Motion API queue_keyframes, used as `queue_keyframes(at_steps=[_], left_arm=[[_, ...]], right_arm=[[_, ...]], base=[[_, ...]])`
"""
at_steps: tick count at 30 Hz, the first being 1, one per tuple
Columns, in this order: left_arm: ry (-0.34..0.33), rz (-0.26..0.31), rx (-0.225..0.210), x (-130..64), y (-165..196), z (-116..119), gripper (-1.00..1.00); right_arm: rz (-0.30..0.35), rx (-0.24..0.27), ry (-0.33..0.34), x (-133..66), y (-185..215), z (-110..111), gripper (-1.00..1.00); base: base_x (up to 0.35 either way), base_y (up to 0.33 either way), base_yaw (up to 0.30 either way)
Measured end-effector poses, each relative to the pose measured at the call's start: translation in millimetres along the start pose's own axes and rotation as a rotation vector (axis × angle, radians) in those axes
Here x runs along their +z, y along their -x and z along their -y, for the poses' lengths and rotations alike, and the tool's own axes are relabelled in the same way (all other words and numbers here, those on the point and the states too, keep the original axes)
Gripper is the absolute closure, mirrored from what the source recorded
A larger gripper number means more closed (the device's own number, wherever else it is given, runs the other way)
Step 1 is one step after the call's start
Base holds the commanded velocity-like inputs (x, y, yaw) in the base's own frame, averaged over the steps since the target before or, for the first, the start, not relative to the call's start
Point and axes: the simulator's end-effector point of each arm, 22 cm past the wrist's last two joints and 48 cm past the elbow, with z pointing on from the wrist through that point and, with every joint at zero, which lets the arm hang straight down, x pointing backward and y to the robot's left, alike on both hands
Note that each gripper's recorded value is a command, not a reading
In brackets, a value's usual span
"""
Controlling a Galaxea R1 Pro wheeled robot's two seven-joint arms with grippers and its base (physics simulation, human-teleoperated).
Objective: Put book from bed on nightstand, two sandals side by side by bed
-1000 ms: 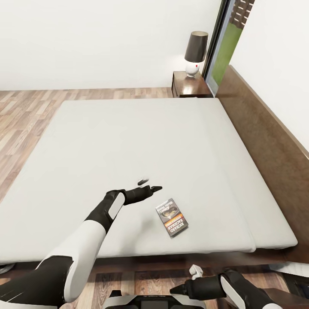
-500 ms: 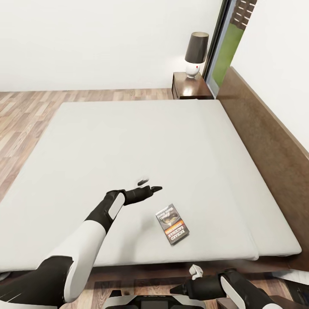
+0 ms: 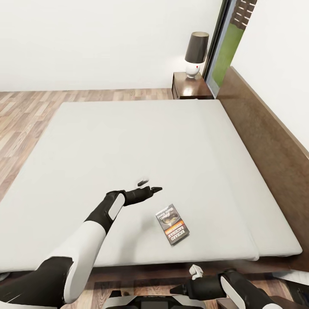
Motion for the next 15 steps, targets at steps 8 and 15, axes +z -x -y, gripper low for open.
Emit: queue_keyframes(at_steps=[8,15], left_arm=[[0.006,-0.018,-0.014,6.2,-7.6,-9.0,-1.0],[0.007,-0.02,-0.014,10.3,-7.2,-13.5,-1.0]], right_arm=[[0.0,0.0,0.0,2.3,4.7,3.6,-1.0],[0.0,0.0,0.0,4.6,8.7,7.1,-1.0]], base=[[0.0,0.0,0.0],[0.0,0.0,0.0]])
